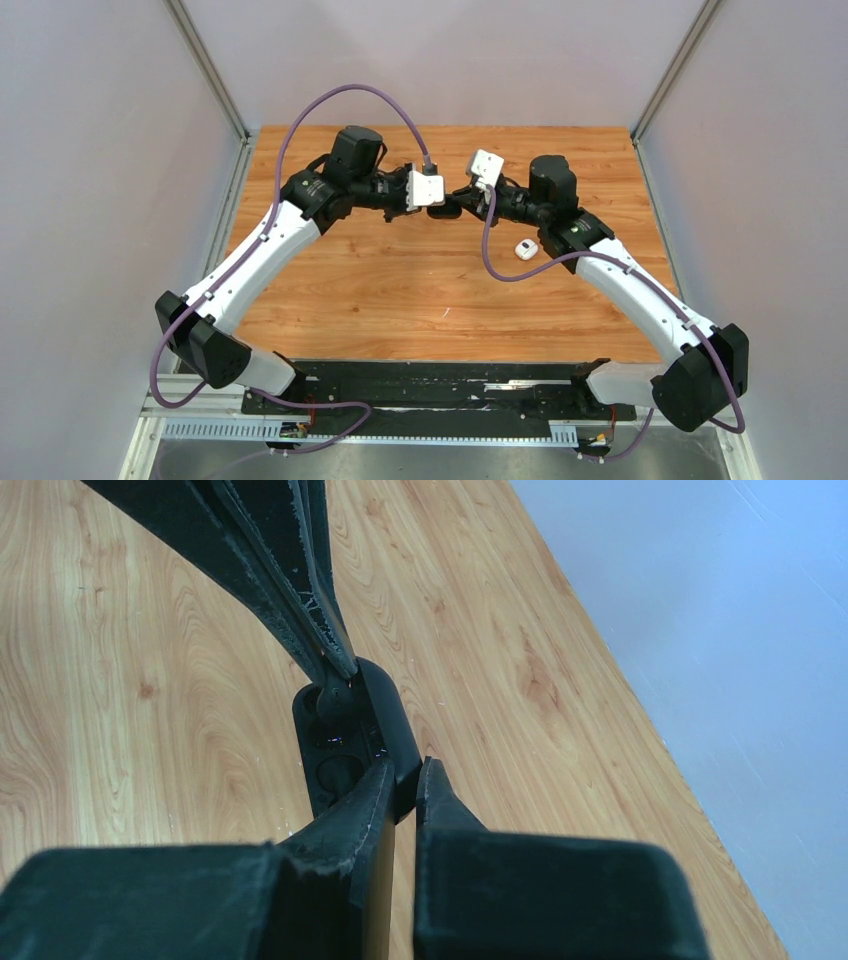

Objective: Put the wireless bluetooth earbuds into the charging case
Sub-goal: Place the earbud in the charging case.

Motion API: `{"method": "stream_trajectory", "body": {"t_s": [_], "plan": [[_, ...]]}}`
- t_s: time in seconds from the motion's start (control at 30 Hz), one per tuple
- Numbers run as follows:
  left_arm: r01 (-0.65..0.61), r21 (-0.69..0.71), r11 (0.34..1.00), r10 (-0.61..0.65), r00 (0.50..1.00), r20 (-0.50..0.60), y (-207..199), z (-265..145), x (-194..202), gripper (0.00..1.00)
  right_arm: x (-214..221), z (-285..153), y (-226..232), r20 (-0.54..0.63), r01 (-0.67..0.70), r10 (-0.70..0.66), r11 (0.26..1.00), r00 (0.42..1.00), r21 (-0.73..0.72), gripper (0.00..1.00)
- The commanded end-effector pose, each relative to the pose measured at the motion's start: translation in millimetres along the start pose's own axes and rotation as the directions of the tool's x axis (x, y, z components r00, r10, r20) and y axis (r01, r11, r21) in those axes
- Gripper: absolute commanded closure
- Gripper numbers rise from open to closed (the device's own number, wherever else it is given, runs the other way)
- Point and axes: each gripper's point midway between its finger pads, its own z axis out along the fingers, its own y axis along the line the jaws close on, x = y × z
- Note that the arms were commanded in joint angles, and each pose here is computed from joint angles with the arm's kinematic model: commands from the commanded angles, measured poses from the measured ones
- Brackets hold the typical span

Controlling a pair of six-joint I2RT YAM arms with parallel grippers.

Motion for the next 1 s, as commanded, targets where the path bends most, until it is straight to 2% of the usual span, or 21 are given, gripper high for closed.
{"method": "stream_trajectory", "body": {"t_s": [0.0,0.23,0.57,0.97], "plan": [[-0.031,-0.055,0.998,0.032,0.999,0.025,14,-6,-14,1.0,-31,-2,-4,0.079,0.026,-0.027,1.0,0.997,0.005,1.0],[-0.02,0.015,1.0,0.019,0.997,0.073,0,-4,-21,1.0,-32,-1,-10,0.077,-0.018,0.016,0.999,0.997,0.032,1.0],[-0.028,0.077,0.997,0.024,0.998,0.05,-17,0,-14,1.0,-36,1,-15,0.09,-0.04,0.036,0.998,0.995,0.049,1.0],[0.066,-0.006,0.998,-0.066,0.994,-0.082,8,14,6,1.0,-39,0,-10,0.1,0.001,-0.003,1.0,0.995,0.022,1.0]]}}
